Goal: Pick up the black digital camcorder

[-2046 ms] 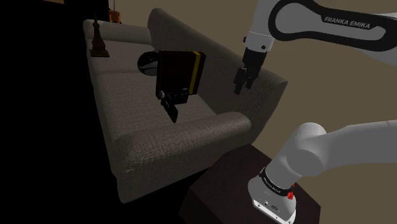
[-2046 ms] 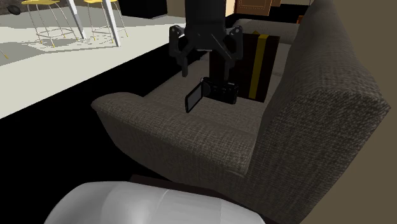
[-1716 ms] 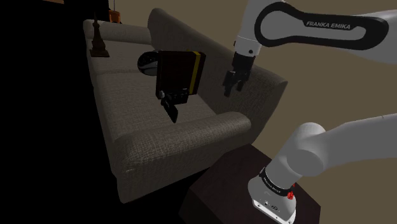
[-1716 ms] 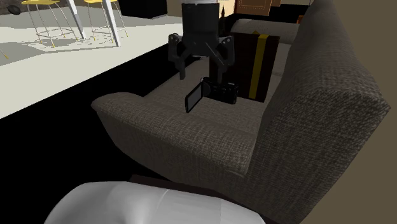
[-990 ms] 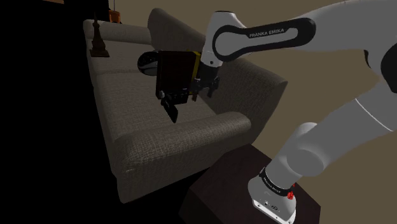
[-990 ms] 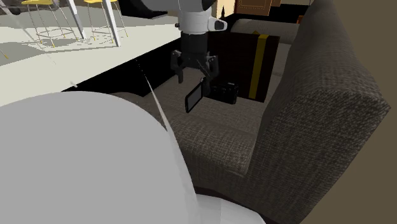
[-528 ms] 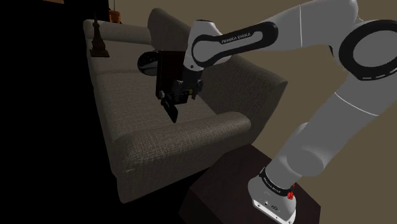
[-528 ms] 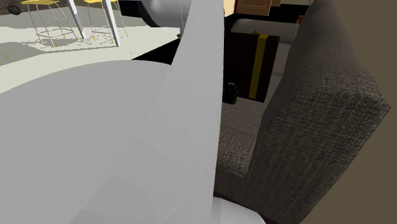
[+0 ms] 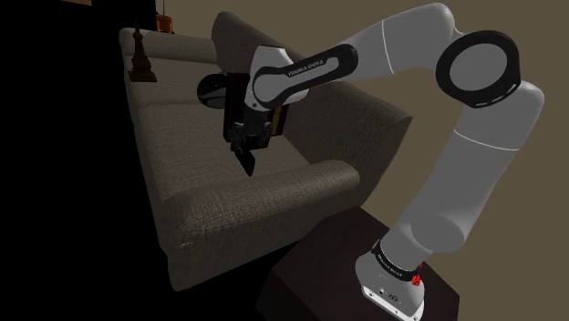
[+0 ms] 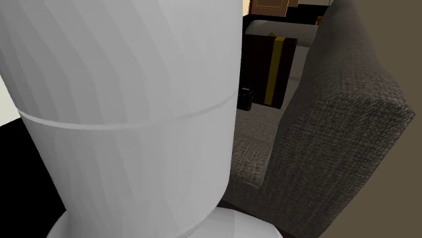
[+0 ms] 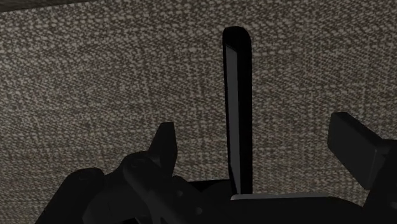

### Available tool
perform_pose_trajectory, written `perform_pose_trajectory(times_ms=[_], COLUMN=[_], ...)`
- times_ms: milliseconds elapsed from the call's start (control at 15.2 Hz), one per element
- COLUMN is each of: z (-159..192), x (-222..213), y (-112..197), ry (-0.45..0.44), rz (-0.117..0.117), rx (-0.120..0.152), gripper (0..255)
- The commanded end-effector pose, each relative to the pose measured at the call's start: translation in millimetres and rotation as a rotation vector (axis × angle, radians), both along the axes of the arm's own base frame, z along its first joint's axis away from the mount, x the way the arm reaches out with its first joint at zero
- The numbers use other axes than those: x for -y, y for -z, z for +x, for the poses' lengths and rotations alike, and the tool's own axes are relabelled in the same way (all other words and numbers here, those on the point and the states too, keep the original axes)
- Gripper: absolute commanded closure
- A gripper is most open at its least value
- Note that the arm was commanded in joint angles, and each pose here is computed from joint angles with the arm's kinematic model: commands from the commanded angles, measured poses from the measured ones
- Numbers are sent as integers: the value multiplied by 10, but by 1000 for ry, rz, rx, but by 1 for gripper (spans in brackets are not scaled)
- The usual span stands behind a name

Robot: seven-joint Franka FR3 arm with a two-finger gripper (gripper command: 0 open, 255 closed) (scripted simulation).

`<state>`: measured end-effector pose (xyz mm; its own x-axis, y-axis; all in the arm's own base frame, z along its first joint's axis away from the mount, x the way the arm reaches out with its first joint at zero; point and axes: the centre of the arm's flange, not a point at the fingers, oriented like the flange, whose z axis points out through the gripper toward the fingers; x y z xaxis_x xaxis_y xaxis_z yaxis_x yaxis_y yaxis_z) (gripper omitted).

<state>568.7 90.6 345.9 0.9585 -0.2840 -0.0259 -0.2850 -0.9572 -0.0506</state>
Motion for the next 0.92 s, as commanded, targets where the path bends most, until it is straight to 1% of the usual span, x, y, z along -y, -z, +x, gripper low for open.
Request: perform_pose_trajectory(times_ms=[0, 198, 330, 396, 858], z=[2, 1, 2, 8, 8], x=[8, 8, 8, 9, 11], y=[108, 244, 244, 242, 241], ry=[1, 1, 1, 1, 1], rz=[0, 0, 0, 0, 0], rx=[1, 1, 1, 1, 1], gripper=[0, 0, 0, 255, 255])
